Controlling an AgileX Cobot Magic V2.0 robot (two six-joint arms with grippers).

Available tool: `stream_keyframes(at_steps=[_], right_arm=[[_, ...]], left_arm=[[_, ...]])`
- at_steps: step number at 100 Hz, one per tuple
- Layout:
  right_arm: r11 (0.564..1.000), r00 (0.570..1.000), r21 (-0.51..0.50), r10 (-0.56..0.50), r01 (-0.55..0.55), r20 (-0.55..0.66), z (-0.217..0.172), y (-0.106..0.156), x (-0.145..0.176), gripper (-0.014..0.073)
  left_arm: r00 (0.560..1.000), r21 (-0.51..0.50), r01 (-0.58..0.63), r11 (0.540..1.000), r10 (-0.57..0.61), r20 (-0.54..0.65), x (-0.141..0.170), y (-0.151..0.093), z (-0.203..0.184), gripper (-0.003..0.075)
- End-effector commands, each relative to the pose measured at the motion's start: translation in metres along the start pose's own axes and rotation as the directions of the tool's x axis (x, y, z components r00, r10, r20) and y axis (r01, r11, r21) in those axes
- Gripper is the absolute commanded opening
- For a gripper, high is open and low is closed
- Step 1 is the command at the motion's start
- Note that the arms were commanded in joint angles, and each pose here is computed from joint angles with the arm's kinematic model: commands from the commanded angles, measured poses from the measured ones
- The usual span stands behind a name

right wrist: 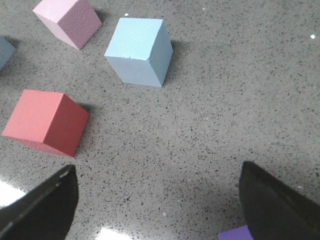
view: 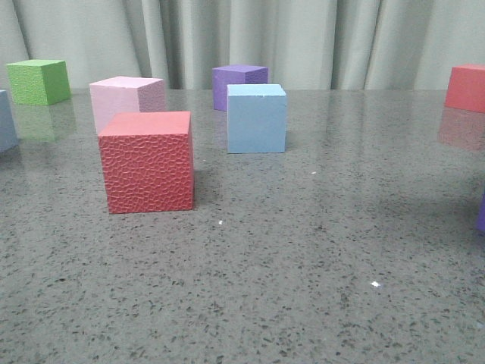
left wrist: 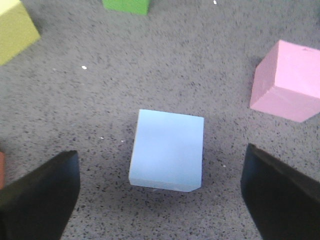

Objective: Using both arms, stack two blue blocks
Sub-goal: 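Move the left gripper over the second light blue cube and descend, then close the left gripper on the light blue cube and lift it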

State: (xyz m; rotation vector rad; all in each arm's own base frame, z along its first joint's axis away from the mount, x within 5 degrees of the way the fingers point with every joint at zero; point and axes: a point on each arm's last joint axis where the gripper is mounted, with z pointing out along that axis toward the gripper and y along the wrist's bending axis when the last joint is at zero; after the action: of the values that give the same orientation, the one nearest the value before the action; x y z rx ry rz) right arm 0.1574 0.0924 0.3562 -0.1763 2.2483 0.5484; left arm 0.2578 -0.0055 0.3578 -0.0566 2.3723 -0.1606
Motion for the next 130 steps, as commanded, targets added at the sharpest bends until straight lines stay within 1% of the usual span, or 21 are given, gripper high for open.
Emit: stream_keyframes(at_steps=[1, 17, 45, 55, 63, 81, 101, 116, 123, 130], right_arm=[[0.999, 0.994, -0.028, -0.021, 0.024, 0.107, -0.013, 0.004, -0.011, 0.0644], [0.999, 0.994, -0.031, -0.017, 0.020, 0.105, -0.013, 0.004, -0.011, 0.0644], [0.999, 0.994, -0.031, -0.017, 0.020, 0.104, -0.013, 0.004, -0.011, 0.0644], [0.999, 0.994, -0.031, -0.017, 0.020, 0.104, -0.013, 0.004, -0.011, 0.0644], [0.999, 0.994, -0.031, -0.017, 0.020, 0.104, -0.013, 0.004, -0.011, 0.0644], [0.999, 0.994, -0.031, -0.017, 0.020, 0.105, -0.013, 0.004, -0.011, 0.0644], [0.999, 0.994, -0.031, -0.017, 0.020, 0.105, -0.013, 0.004, -0.011, 0.0644], [0.999, 0.994, -0.032, -0.017, 0.020, 0.107, -0.013, 0.004, -0.011, 0.0644], [0.999, 0.994, -0.032, -0.017, 0.020, 0.107, -0.013, 0.004, -0.011, 0.0644], [0.999, 0.994, -0.032, -0.017, 0.020, 0.107, -0.013, 0.004, -0.011, 0.0644]], left_arm=[[1.000, 0.023, 0.001, 1.000, -0.002, 0.015, -0.020, -0.004, -0.002, 0.0629], [0.997, 0.024, -0.001, 1.000, 0.003, -0.082, -0.030, -0.002, 0.022, 0.0629], [0.985, 0.028, 0.008, 1.000, -0.003, -0.172, -0.031, 0.001, 0.062, 0.0629], [0.981, 0.051, 0.010, 0.999, 0.001, -0.194, -0.030, 0.000, 0.071, 0.0629], [0.979, 0.070, 0.007, 0.998, 0.008, -0.203, -0.029, -0.001, 0.076, 0.0629], [0.974, 0.063, 0.002, 0.998, 0.012, -0.225, -0.027, 0.001, 0.085, 0.0629], [0.960, 0.061, 0.007, 0.998, 0.010, -0.281, -0.022, 0.003, 0.098, 0.0629], [0.959, 0.059, 0.006, 0.998, 0.011, -0.284, -0.022, 0.003, 0.100, 0.0629], [0.959, 0.060, 0.006, 0.998, 0.011, -0.284, -0.022, 0.003, 0.099, 0.0617], [0.959, 0.060, 0.006, 0.998, 0.011, -0.284, -0.022, 0.003, 0.099, 0.0578]])
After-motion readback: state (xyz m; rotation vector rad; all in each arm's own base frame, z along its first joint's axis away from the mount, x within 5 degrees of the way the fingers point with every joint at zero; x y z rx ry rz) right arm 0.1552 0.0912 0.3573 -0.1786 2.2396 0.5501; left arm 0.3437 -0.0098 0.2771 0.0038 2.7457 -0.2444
